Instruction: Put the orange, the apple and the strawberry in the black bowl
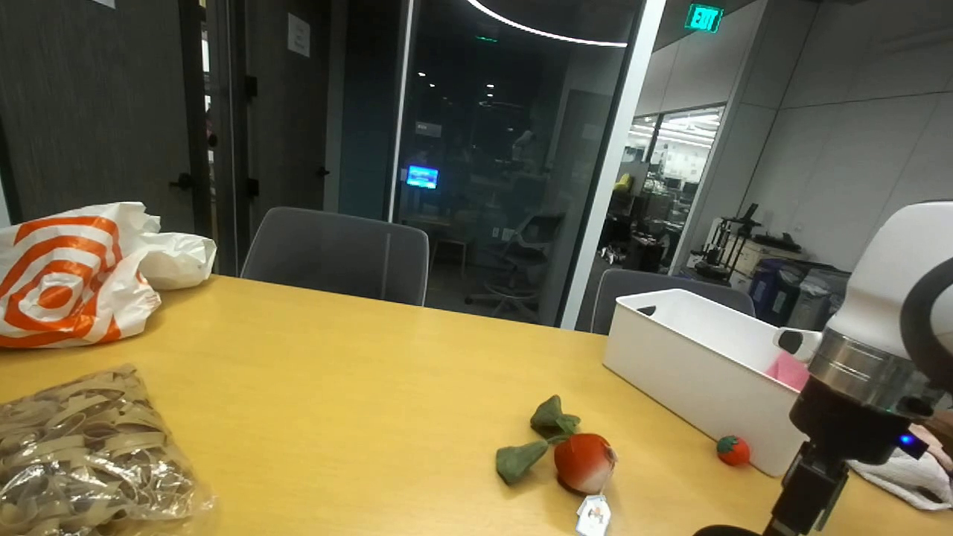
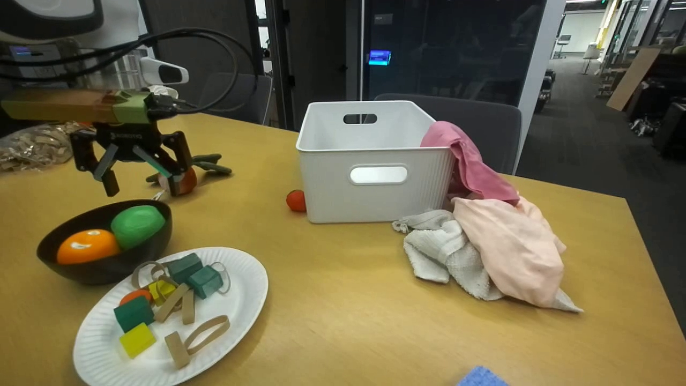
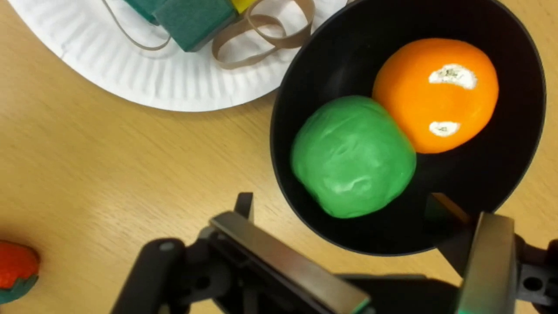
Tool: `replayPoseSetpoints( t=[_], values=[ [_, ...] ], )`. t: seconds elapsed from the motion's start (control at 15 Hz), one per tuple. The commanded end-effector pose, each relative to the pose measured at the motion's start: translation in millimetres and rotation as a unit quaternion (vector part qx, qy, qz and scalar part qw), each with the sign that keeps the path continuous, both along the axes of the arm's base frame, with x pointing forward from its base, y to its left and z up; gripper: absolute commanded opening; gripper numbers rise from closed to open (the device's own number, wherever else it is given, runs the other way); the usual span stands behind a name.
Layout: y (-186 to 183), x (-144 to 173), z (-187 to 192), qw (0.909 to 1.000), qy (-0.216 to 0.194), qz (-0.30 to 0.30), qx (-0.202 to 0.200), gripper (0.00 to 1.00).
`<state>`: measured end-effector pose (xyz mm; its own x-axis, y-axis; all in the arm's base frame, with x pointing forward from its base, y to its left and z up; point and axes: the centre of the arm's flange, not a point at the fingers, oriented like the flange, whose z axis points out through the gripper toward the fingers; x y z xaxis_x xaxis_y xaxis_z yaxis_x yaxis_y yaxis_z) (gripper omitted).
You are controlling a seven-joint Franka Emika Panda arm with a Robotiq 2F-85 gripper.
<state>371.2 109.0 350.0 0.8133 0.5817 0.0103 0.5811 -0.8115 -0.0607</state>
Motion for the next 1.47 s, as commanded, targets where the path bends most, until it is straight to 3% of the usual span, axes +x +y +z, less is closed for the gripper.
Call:
replayPoseSetpoints(
  t=[0.0, 0.33, 0.67, 1.0, 1.4],
  values=[
    [-3, 29, 3, 0.9962, 0.000, -0.086, 0.015, 1.00],
    [-9, 86, -2, 0.9763, 0.029, -0.214, 0.011, 1.00],
    [-42, 126, -25, 0.9380, 0.037, -0.345, 0.000, 1.00],
    [-58, 139, -57, 0.8807, 0.047, -0.471, -0.006, 1.00],
    [-59, 143, -65, 0.8004, -0.001, -0.599, 0.000, 1.00]
  ],
)
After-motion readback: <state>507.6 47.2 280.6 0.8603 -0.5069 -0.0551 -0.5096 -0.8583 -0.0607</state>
